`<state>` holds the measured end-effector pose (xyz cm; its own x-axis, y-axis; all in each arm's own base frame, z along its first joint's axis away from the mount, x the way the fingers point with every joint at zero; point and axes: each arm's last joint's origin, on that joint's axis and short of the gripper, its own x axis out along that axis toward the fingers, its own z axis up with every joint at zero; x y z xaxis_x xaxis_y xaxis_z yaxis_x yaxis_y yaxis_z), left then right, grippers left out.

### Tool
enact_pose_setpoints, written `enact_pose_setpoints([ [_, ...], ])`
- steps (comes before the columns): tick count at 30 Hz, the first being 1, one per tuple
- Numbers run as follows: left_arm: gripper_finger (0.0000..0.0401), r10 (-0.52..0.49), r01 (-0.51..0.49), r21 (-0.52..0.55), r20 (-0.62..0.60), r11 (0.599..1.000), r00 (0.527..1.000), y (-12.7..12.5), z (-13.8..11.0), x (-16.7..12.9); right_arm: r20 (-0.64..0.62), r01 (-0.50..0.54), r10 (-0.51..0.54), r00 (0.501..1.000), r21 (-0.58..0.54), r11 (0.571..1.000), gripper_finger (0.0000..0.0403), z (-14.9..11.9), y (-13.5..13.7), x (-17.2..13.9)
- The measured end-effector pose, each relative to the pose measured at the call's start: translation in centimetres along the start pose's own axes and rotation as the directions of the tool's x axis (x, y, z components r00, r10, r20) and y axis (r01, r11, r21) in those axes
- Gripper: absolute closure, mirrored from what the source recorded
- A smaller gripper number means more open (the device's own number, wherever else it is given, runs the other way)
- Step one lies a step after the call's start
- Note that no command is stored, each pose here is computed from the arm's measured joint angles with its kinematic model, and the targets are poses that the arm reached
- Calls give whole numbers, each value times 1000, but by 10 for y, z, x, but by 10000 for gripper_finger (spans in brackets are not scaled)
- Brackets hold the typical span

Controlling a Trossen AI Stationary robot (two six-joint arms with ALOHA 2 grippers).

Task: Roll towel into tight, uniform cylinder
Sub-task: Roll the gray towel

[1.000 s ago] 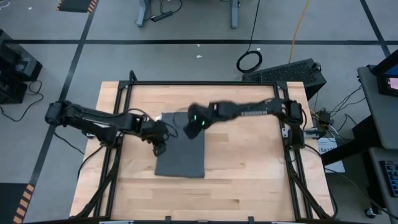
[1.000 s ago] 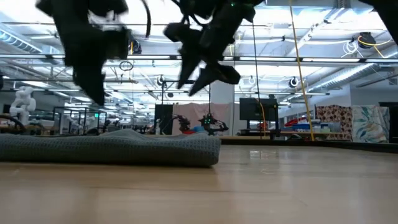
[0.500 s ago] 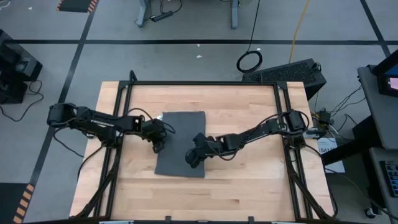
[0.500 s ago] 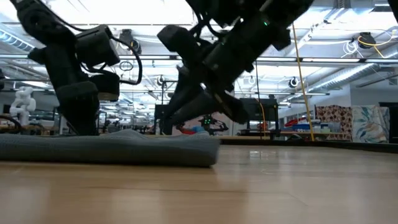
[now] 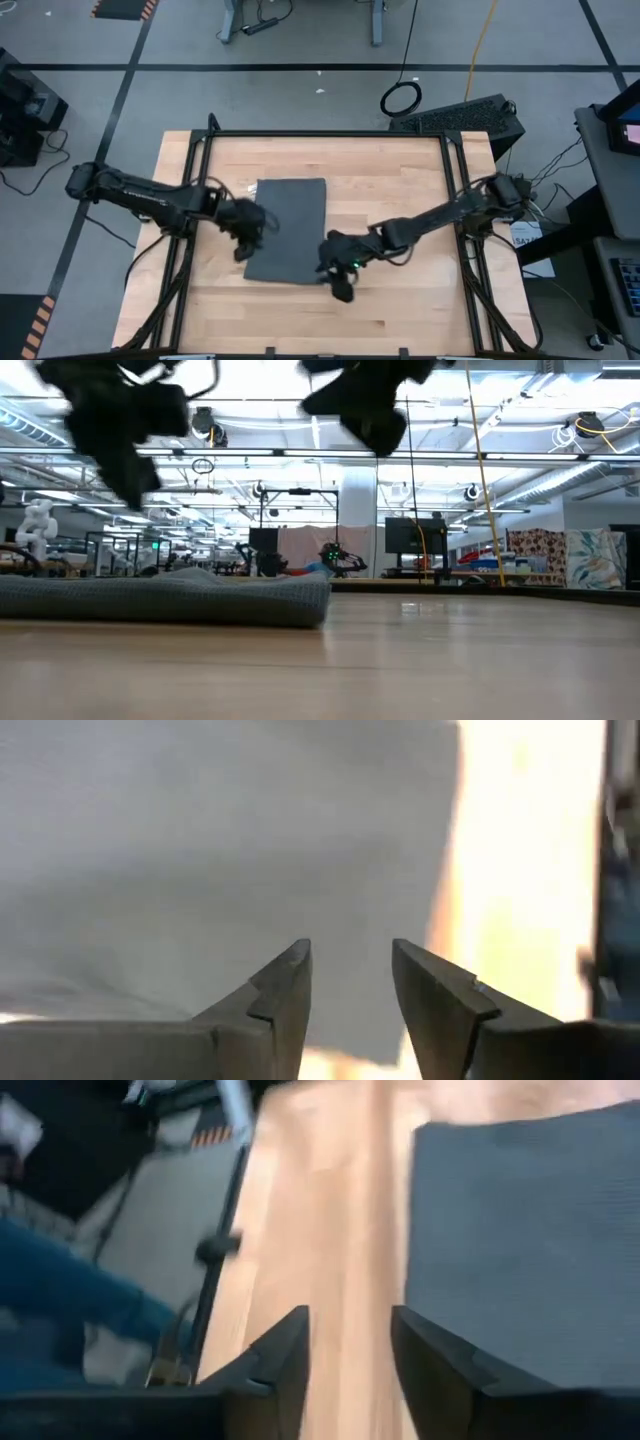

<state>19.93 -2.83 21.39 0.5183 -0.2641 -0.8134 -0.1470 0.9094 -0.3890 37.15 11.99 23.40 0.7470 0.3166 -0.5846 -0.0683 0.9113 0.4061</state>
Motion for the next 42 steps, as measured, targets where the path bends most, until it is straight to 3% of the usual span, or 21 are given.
enact_pose_setpoints([
  [8,148,-112,120,42,-144,992,983,-53,-37,5,-128,2,-35,991,-249,969,176,-24,33,-20],
  [11,108,-107,126,165,-121,978,987,-71,-50,5,-137,-17,-25,990,-298,954,141,-33,37,-16],
  [14,86,-67,83,353,-57,932,996,-85,-64,4,-79,-4,-22,997,-318,948,121,-44,33,-8],
  [20,79,105,-133,506,84,852,991,-94,-77,18,117,102,-65,991,-343,934,116,-71,12,4],
  [26,79,183,-199,544,85,815,980,-98,-81,50,124,120,-78,989,-383,916,122,-95,-7,36],
  [33,79,262,-258,468,58,846,963,-95,-87,67,168,231,-180,969,-373,899,124,-99,-15,71],
  [42,91,255,-279,480,117,832,960,-75,-103,81,166,242,-193,967,-355,903,124,-101,-22,82],
])
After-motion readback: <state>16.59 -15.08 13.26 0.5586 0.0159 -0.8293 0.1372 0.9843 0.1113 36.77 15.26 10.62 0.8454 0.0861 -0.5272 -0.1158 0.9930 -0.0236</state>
